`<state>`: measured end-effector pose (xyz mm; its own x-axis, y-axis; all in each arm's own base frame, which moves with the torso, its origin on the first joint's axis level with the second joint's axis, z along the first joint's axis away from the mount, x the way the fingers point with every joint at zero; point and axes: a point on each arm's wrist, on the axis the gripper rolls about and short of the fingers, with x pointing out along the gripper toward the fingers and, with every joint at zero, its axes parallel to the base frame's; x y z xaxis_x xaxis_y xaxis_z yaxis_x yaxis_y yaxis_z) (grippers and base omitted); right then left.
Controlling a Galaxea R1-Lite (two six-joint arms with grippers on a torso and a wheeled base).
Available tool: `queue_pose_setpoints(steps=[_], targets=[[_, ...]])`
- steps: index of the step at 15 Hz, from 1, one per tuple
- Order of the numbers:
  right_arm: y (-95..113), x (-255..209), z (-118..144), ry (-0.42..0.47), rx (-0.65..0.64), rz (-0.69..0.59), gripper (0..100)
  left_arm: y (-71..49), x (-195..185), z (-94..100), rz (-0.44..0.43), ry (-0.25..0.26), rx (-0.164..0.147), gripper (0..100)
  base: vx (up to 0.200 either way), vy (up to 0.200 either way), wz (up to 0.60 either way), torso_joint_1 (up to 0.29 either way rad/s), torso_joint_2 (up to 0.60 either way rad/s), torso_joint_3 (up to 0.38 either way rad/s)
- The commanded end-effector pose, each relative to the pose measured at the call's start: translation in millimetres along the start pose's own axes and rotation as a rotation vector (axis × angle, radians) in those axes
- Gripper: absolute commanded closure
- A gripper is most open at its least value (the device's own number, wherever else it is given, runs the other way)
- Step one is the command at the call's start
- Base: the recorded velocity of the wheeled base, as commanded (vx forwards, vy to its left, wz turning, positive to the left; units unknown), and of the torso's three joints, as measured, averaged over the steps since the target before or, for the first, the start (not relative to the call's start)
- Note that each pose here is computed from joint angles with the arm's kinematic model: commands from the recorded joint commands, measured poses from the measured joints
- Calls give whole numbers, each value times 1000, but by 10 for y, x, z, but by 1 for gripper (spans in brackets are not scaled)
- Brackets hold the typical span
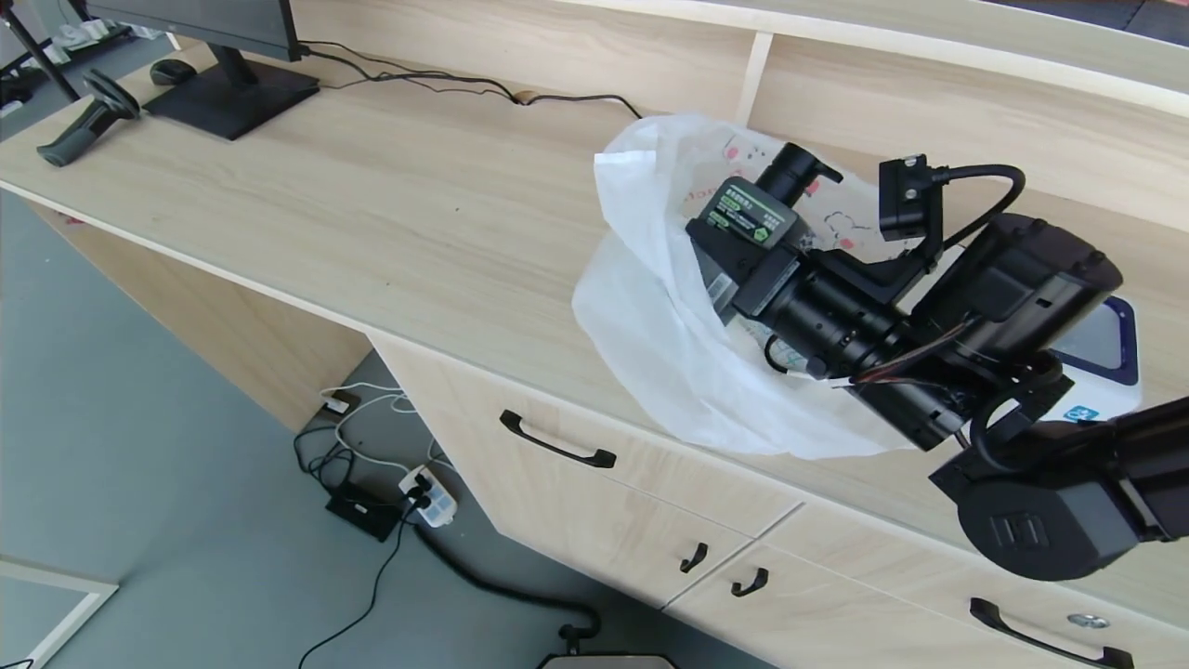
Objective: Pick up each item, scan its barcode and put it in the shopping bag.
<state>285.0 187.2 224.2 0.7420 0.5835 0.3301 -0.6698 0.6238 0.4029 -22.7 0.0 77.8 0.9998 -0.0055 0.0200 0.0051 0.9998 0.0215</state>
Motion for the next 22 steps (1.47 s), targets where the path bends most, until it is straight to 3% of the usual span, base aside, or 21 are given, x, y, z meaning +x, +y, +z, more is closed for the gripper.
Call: queue_pose_setpoints(steps=[1,7,8,15,18,22], targets=[[-53,28,-105,20,9,-21,100,0,0,1,2,-1,-3,0,0,0,0,0,0,0],[-191,97,-109,38,21,-88,100,0,0,1,2,-1,-2,0,0,0,0,0,0,0],[-227,100,-106,35,18,-96,0,0,0,1,2,-1,-3,0,0,0,0,0,0,0],[-284,119,-30,7,-34,-106,0,1,0,1,1,-1,-3,0,0,0,0,0,0,0],[-403,183,242,-80,-111,-121,0,0,0,3,3,-3,-3,0,0,0,0,0,0,0],[-200,105,592,-170,-209,-83,0,1,0,3,1,-3,-3,0,0,0,0,0,0,0]])
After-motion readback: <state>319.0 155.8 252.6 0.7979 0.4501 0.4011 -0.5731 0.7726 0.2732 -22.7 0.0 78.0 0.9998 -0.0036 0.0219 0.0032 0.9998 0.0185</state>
